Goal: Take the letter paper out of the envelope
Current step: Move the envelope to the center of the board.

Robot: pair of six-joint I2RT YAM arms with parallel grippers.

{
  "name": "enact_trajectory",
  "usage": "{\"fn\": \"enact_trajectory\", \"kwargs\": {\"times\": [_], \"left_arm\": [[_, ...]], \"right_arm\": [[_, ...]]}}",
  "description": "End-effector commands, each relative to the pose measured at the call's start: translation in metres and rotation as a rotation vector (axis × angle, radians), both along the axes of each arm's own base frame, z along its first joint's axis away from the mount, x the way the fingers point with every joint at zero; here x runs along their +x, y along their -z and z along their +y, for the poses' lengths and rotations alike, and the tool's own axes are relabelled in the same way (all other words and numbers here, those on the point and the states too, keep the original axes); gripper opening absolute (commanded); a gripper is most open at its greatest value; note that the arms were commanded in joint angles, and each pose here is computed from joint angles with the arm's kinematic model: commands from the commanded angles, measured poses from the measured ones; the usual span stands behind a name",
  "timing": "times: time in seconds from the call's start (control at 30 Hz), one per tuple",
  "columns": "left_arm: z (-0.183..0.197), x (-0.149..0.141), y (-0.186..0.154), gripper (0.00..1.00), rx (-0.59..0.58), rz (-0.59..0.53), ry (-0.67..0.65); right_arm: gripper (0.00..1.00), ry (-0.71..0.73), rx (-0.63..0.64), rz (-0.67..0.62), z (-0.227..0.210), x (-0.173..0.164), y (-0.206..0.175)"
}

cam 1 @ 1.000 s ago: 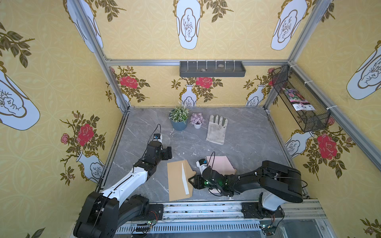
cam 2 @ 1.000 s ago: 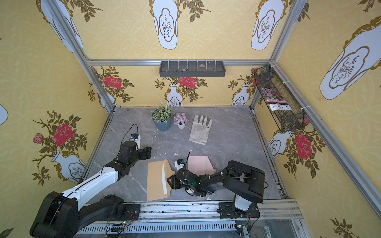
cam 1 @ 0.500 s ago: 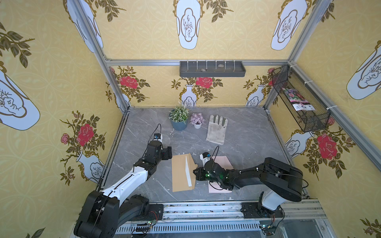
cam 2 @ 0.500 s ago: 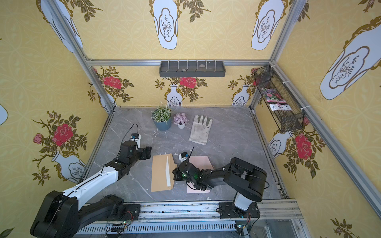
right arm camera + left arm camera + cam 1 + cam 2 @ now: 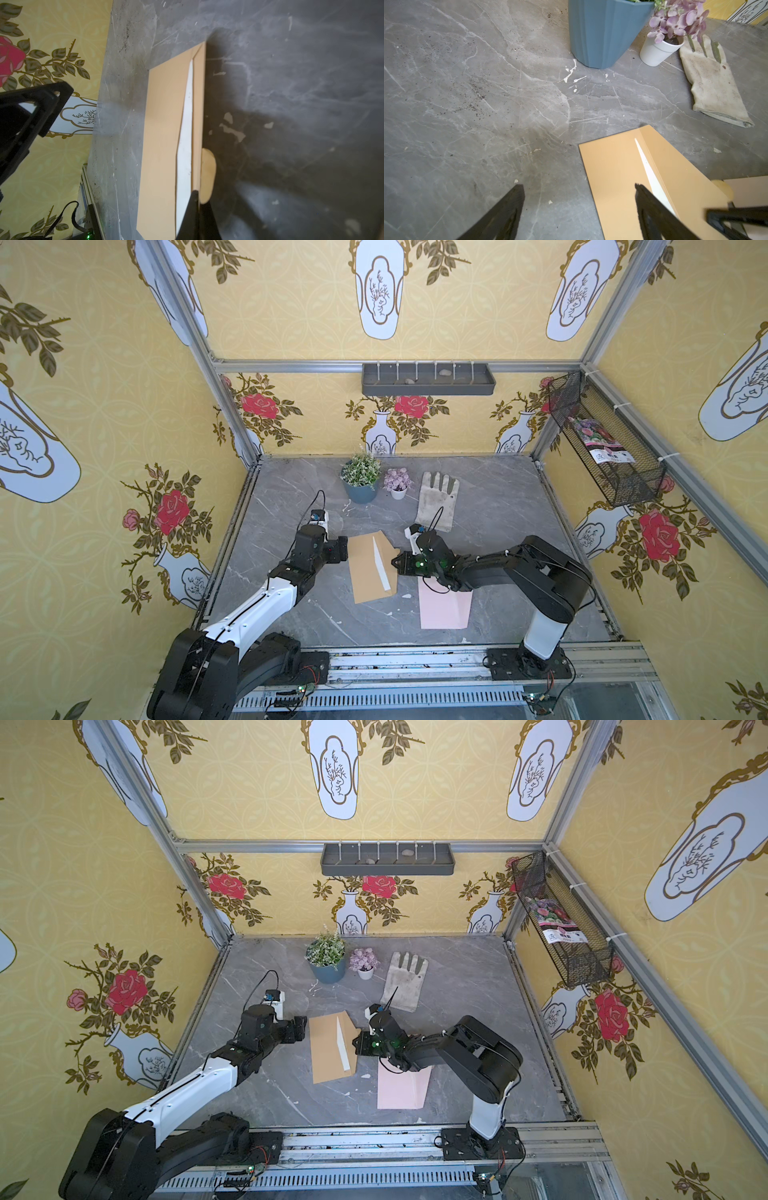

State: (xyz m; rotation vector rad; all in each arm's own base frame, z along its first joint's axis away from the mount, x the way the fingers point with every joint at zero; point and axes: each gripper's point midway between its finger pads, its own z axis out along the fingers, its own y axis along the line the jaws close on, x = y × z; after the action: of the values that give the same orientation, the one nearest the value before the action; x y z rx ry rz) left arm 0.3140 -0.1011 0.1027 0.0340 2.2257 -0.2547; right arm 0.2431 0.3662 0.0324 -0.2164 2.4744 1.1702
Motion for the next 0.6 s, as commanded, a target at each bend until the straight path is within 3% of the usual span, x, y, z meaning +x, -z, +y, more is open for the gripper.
{"fn": "enact_trajectory", "kwargs": {"times": [0.0,0.07,0.17,0.27,0.47,0.57], "left_arm": [[-0.002,0.000,0.002,0.85,-0.005,-0.004,0.015],[-0.002,0.000,0.002,0.85,-0.003,-0.003,0.015],[-0.003,0.000,0.002,0.86,-0.006,-0.001,0.018],[-0.004,0.000,0.003,0.85,-0.008,0.001,0.023],[-0.004,0.000,0.001,0.85,-0.012,-0.004,0.023],[-0.005,0.000,0.002,0.85,-0.012,0.000,0.024]], "right_arm": [[0.03,-0.091,0.148,-0.009,0.019,0.004,-0.021],[0.04,-0.101,0.157,-0.009,0.022,0.007,-0.020],[0.18,-0.121,0.134,-0.002,0.028,0.010,-0.016],[0.21,-0.128,0.091,0.010,0.030,0.010,-0.012],[0.00,-0.113,-0.006,-0.017,0.024,0.007,-0.013],[0.00,-0.118,-0.029,-0.010,0.023,0.003,-0.012]]}}
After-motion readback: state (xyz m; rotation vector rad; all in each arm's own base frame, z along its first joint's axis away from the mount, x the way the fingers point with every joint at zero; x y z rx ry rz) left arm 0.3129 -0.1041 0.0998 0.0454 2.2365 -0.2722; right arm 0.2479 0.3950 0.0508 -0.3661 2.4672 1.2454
